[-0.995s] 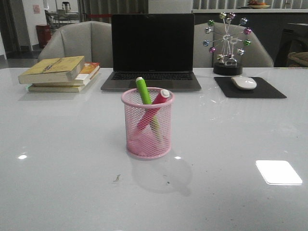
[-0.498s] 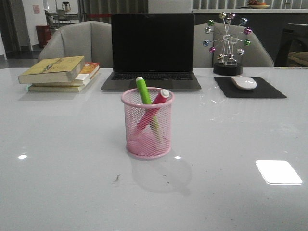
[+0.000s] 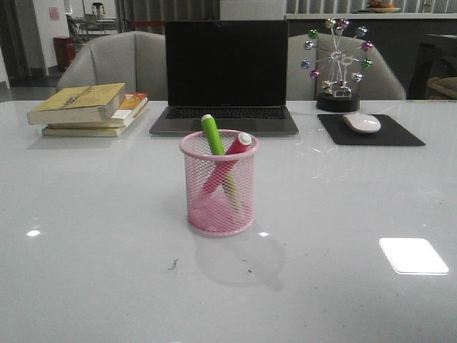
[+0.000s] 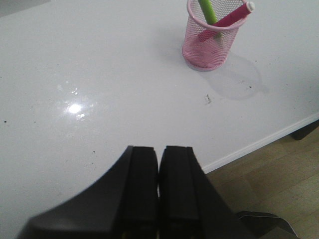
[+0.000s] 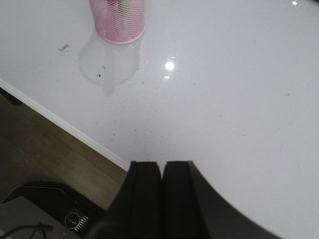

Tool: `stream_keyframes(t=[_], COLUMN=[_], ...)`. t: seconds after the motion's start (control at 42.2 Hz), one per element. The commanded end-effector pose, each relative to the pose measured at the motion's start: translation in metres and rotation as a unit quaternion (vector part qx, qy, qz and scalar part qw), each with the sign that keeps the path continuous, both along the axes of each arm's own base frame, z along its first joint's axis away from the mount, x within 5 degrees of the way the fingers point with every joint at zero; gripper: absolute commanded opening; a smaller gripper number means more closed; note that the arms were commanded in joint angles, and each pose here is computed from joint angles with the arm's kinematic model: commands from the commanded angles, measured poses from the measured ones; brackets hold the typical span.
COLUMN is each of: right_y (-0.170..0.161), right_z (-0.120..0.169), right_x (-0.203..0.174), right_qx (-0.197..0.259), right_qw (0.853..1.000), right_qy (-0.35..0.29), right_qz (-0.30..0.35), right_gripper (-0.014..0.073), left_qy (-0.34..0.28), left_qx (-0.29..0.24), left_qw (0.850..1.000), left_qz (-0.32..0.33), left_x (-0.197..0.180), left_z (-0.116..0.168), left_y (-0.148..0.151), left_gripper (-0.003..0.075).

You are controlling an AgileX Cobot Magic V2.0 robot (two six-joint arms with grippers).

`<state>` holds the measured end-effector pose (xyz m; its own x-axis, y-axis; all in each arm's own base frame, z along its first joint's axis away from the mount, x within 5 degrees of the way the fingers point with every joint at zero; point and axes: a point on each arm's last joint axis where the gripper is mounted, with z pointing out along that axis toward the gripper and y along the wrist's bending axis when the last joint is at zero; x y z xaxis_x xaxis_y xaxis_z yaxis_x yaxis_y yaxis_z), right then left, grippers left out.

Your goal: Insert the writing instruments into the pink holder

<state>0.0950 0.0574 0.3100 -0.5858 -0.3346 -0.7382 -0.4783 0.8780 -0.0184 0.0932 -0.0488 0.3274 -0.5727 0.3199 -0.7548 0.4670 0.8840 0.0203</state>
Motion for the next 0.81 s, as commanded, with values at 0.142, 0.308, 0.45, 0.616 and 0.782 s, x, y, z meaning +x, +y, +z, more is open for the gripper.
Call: stream_keyframes(t=[0.142,0.308,0.45,0.616,0.782], right_y=[0.0,0.0,0.0,0.0,0.0], right_z=[0.012,0.012,0.012,0.012,0.012], right_x=[0.003,0.003,0.003,0.003,0.003], right_qx=[0.013,0.013,0.013,0.013,0.013], right_qw=[0.999,0.999,0.999,0.999,0.999], right_qy=[-0.038,-0.038,-0.038,-0.038,-0.038], right_qz=[0.0,0.0,0.0,-0.001,-0.001], right_gripper=[0.0053,0.0053,0.0053,0.0053,0.0053], left_qy=[-0.038,-0.038,-0.052,-0.14,-0.27], left_qx=[-0.027,-0.027,-0.038,-0.048,-0.084], left_qw=[0.999,0.999,0.998,0.986,0.95], left_qz=[0.002,0.002,0.013,0.08,0.135], left_x=[0.003,0.003,-0.001,-0.016,-0.03], left_z=[0.013,0.013,0.012,0.005,-0.024], left_y=[-0.002,-0.002,0.003,0.025,0.038], left_gripper=[0.0093,0.0093,0.0093,0.0093,0.0093])
